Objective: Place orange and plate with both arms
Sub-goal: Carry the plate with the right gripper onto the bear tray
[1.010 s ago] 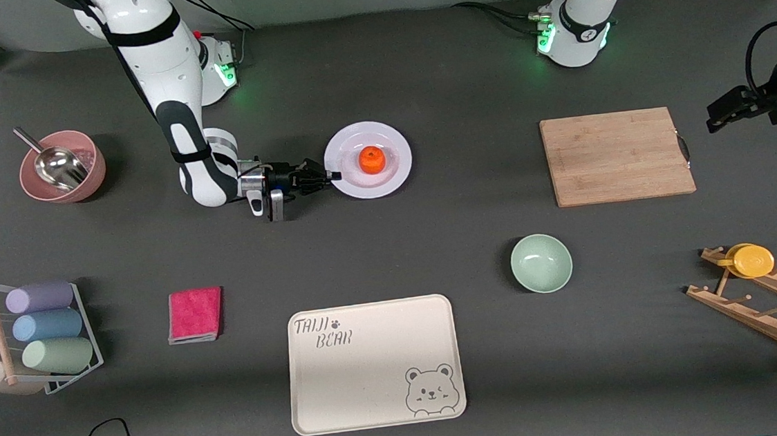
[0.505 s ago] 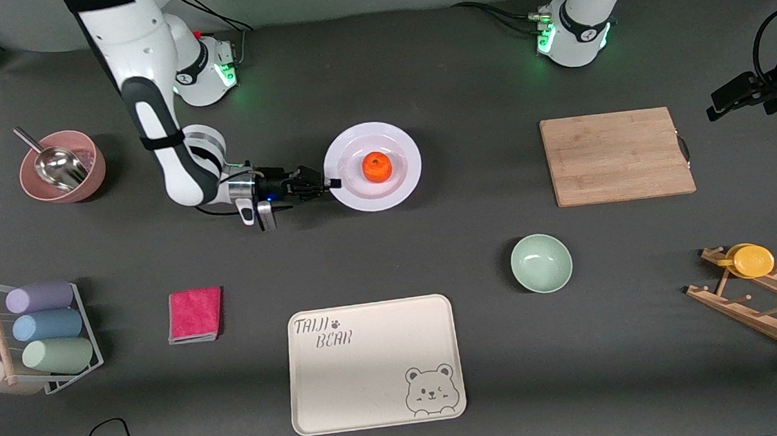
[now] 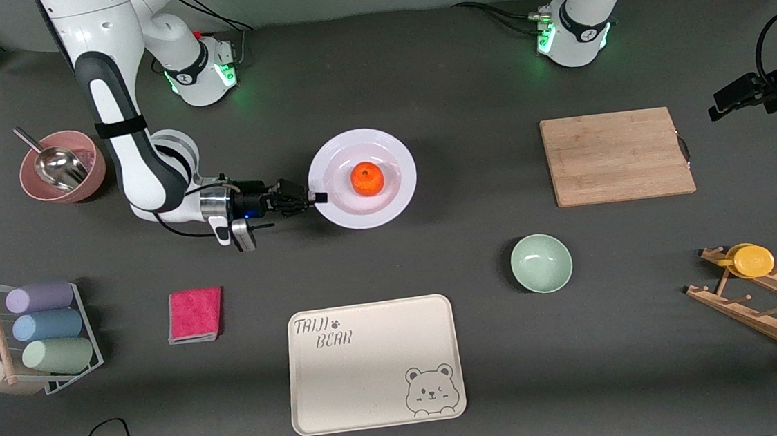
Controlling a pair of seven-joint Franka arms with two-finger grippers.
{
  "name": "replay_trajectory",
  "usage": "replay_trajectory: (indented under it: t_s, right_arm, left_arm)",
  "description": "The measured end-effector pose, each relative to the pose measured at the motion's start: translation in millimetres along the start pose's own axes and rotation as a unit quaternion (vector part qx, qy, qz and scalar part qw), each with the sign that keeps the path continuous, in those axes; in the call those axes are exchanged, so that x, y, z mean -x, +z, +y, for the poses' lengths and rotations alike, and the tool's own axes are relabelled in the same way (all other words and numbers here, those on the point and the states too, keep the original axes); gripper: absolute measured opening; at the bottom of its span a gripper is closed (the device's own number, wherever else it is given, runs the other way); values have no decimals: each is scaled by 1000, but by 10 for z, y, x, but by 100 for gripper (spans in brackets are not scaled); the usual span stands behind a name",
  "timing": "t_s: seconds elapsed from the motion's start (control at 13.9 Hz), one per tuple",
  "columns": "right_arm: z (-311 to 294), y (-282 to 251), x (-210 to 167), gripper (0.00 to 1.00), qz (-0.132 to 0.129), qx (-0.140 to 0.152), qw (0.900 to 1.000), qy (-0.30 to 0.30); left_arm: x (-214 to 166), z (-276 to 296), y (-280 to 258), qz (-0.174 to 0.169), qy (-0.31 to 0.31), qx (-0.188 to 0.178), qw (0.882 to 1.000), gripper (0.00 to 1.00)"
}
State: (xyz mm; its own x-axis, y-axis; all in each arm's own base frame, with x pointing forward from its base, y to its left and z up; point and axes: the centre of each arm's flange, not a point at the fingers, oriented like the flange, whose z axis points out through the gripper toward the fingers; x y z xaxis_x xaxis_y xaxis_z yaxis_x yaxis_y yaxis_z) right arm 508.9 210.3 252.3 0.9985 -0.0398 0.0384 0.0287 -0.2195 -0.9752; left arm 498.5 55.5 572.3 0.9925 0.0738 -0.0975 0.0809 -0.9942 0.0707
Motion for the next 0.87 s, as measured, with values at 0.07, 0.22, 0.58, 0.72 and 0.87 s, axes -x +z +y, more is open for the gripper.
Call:
replay_trajectory:
  t_s: [0.07,0.22,0.58,0.72,0.87]
  right_arm:
    - [-72,-2,-207,4,6,1,1000,-1]
    - [-164,3,-625,4,15,6,1000,-8]
    - [-50,-32,-1700,4,45,26,998,-21]
    - [16,2,-2035,4,66,8,998,-5]
    - [70,96,-2322,4,78,-9,997,1]
  left_arm:
    - [2,-19,6,-1,-2,0,1000,100]
    - [2,-28,5,-1,-3,0,1000,100]
    - [4,-12,0,0,2,0,1000,100]
    - [16,0,-17,1,4,-1,1000,100]
    - [41,17,-51,4,7,-3,1000,100]
